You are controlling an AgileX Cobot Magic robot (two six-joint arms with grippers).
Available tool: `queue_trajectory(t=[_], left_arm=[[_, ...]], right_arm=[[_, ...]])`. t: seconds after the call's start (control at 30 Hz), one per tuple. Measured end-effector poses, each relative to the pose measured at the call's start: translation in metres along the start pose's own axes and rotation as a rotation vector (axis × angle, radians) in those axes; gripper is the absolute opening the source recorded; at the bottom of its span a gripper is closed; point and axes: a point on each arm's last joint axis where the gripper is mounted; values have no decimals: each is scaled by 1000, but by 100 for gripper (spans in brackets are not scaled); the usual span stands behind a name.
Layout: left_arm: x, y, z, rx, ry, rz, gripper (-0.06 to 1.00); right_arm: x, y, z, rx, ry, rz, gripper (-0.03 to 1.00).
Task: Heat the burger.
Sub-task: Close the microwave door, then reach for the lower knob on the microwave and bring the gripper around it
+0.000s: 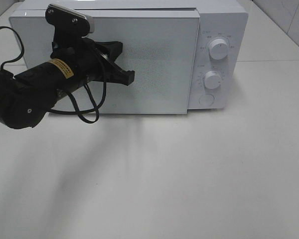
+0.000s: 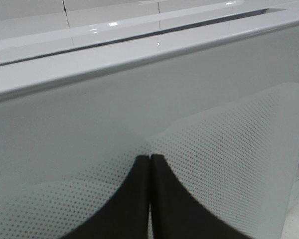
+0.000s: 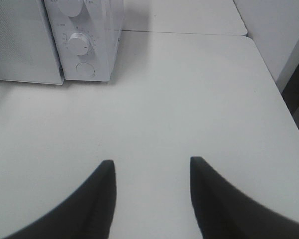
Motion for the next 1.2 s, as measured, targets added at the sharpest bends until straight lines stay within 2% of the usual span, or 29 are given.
queue_trajectory(t=[0.53,0.83,1.2], left_arm=[[-12,-6,21,10,-62,39,0],[-16,-11,22,13,-68,29,0],[-29,-7,-2,-57,-31,-47,0]], right_arm=[[0,0,0,0,0,0,49],[0,0,0,0,0,0,49],[0,0,0,0,0,0,49]])
Point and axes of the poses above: a point on each arm's last joint axis where the gripper is mounted, z pointing out along that axis toward the gripper, y along the wrist's bending axis when the last joint is at zero, x = y × z, and after that the axes turned 9 degrees about z, right-handed
